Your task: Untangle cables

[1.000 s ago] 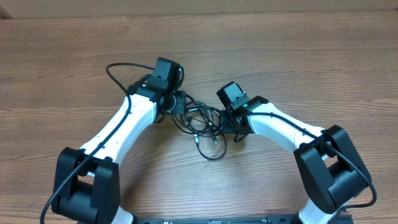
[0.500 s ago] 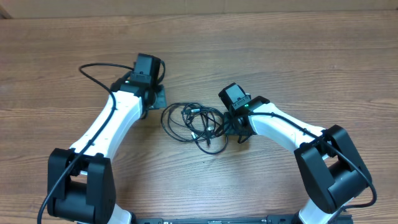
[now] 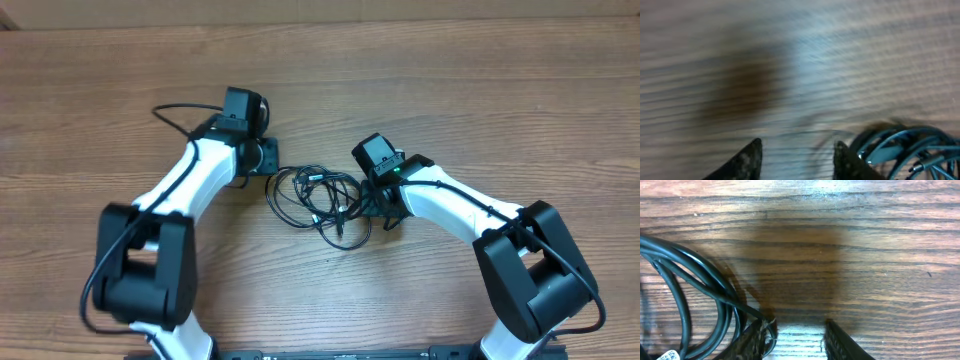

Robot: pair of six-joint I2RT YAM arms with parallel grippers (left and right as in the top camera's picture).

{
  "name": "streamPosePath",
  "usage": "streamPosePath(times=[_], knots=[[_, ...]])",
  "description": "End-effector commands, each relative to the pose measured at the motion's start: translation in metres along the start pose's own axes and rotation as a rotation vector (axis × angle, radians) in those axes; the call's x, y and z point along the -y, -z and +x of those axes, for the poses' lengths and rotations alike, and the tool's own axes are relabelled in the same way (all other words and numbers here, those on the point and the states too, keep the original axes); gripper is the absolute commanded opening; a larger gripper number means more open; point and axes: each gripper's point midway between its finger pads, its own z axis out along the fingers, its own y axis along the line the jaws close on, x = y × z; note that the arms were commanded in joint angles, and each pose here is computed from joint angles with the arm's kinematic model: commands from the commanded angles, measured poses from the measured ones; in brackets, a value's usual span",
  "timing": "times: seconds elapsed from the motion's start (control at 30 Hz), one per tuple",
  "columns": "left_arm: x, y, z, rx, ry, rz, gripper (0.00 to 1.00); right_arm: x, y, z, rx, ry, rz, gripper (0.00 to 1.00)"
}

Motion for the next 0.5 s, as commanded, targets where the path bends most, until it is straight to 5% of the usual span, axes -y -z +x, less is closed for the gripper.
streamPosePath(times=[0.0,0.47], knots=[[0.03,-0.006,0.007,-0.044,-0.083,0.169,0.5,0.012,-0.011,0.009,-0.027,-0.002,0.043,0.37],[0.027,0.012,0.013,-0.11,-0.143,0.281,0.59,0.013,-0.011,0.009,-0.026,0.002,0.048,0.38]])
